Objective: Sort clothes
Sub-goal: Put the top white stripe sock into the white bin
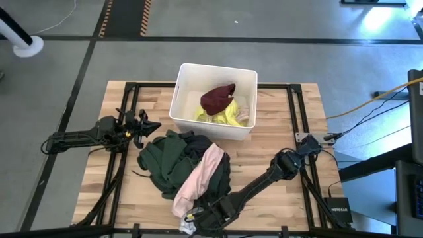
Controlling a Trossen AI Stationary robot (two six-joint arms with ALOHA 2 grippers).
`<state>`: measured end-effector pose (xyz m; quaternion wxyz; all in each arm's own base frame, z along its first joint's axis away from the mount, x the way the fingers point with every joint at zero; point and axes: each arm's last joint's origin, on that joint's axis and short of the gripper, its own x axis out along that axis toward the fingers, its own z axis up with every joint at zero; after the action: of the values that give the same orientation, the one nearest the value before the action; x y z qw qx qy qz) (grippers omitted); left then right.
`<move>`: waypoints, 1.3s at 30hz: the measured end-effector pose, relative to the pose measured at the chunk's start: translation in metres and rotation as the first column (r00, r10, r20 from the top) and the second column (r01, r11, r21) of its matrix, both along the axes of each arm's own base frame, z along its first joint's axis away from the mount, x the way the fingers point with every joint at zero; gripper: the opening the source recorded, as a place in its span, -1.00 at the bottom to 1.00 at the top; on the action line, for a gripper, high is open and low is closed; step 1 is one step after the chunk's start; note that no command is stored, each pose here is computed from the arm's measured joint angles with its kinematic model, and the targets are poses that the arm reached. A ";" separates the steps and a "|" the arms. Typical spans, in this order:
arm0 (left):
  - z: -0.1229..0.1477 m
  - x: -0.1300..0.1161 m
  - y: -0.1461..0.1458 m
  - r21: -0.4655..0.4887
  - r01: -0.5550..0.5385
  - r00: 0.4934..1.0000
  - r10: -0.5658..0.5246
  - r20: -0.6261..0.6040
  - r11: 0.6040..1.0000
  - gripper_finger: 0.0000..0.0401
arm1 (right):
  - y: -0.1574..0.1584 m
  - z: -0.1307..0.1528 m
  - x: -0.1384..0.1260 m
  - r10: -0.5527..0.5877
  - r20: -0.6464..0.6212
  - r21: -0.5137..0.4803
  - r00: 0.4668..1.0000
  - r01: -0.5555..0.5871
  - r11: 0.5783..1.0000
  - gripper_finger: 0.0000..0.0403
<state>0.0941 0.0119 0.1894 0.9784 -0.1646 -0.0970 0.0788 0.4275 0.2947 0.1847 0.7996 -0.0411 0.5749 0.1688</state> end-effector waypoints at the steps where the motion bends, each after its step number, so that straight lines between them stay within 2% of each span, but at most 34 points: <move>1: 0.000 0.000 0.000 -0.001 0.000 1.000 0.000 0.001 1.000 -1.00 | 0.000 0.000 0.001 0.002 0.012 -0.008 1.000 -0.002 1.000 0.04; 6: 0.001 0.000 0.000 -0.002 0.000 1.000 0.000 0.007 1.000 -1.00 | -0.002 0.000 0.001 0.014 0.059 -0.090 0.998 -0.009 0.996 0.04; 11: 0.001 0.000 0.000 -0.009 0.002 1.000 -0.002 0.015 1.000 -1.00 | -0.001 -0.006 0.003 0.010 0.057 -0.095 0.998 -0.005 0.995 0.04; 17: 0.002 0.000 0.000 -0.016 0.005 1.000 -0.004 0.028 1.000 -1.00 | 0.000 -0.027 0.006 -0.042 0.028 -0.120 0.999 0.045 0.992 0.02; 20: 0.002 0.000 0.000 -0.017 0.005 1.000 -0.005 0.029 1.000 -1.00 | 0.000 -0.030 0.005 -0.045 0.019 -0.124 0.999 0.047 0.991 -0.13; 24: 0.003 0.000 0.000 -0.017 0.005 1.000 -0.004 0.030 1.000 -1.00 | -0.003 -0.028 0.000 -0.072 -0.031 -0.152 0.997 0.066 0.986 -0.51; 28: 0.003 0.000 0.000 -0.014 0.005 1.000 -0.004 0.030 1.000 -1.00 | -0.011 -0.014 -0.009 -0.109 -0.083 -0.204 0.991 0.090 0.975 -0.91; 30: 0.002 0.000 0.000 -0.015 0.005 1.000 -0.004 0.029 1.000 -1.00 | -0.014 0.000 -0.013 -0.121 -0.076 -0.208 0.990 0.103 0.973 -0.92; 34: 0.002 0.000 0.000 -0.014 0.004 1.000 -0.004 0.027 1.000 -1.00 | -0.018 0.030 -0.018 -0.149 -0.022 -0.193 0.989 0.142 0.971 -0.82; 39: 0.002 0.000 0.000 -0.013 0.004 1.000 -0.004 0.025 1.000 -1.00 | -0.026 0.067 -0.027 -0.165 0.040 -0.161 0.985 0.169 0.972 -0.93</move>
<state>0.0938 0.0118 0.1916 0.9762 -0.1721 -0.1084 0.0754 0.4004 0.2689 0.2515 0.8124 -0.0604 0.5775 0.0525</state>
